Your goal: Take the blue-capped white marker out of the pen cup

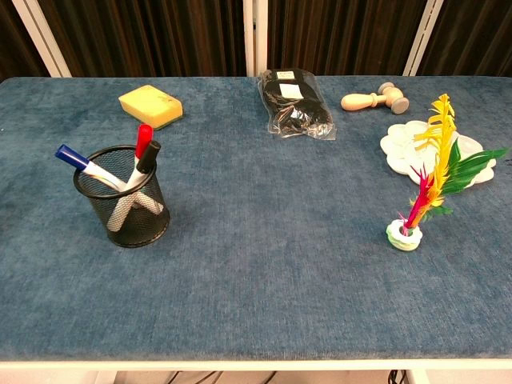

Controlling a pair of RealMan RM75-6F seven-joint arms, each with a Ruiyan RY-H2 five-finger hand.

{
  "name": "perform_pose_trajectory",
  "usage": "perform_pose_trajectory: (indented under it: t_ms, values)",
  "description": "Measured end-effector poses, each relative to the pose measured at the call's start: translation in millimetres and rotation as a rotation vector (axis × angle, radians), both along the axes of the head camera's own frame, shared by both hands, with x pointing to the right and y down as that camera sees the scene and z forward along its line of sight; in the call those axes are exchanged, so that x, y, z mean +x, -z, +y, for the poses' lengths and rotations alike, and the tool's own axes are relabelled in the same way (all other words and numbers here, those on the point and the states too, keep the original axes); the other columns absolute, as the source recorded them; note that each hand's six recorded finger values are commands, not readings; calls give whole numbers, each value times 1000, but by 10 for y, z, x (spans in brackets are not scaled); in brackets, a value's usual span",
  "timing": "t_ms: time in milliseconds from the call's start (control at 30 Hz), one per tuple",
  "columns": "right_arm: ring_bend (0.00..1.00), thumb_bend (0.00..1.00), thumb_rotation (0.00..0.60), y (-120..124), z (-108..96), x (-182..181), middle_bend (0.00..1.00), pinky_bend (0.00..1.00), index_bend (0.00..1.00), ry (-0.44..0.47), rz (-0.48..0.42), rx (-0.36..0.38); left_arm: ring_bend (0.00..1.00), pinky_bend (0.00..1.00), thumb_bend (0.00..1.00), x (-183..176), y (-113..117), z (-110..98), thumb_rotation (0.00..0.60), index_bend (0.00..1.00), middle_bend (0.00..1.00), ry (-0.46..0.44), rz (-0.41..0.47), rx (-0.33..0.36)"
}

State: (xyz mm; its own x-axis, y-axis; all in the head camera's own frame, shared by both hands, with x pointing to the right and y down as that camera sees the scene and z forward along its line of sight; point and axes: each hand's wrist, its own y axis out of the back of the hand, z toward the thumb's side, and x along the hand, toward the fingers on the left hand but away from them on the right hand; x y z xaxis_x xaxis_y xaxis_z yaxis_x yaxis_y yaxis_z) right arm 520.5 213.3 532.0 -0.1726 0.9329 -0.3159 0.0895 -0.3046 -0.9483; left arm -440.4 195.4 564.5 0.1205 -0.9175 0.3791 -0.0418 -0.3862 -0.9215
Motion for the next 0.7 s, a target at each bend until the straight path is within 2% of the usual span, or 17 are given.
perform_pose_trajectory:
  t_ms: [333, 533, 700]
  values:
    - [0, 197, 600, 3, 11, -13, 0, 0, 0, -1, 0, -2, 0, 83, 13, -9, 1, 11, 600, 43, 1, 4, 6, -19]
    - [0, 198, 600, 27, -34, -9, 0, 0, 0, -1, 2, 11, 5, 175, 14, 71, -16, -12, 600, 46, 19, -9, 54, -51]
    - [0, 198, 600, 52, -104, -78, 0, 0, 0, 10, -14, 20, 113, 273, 14, 198, 27, -50, 600, 91, 122, -15, 68, -42]
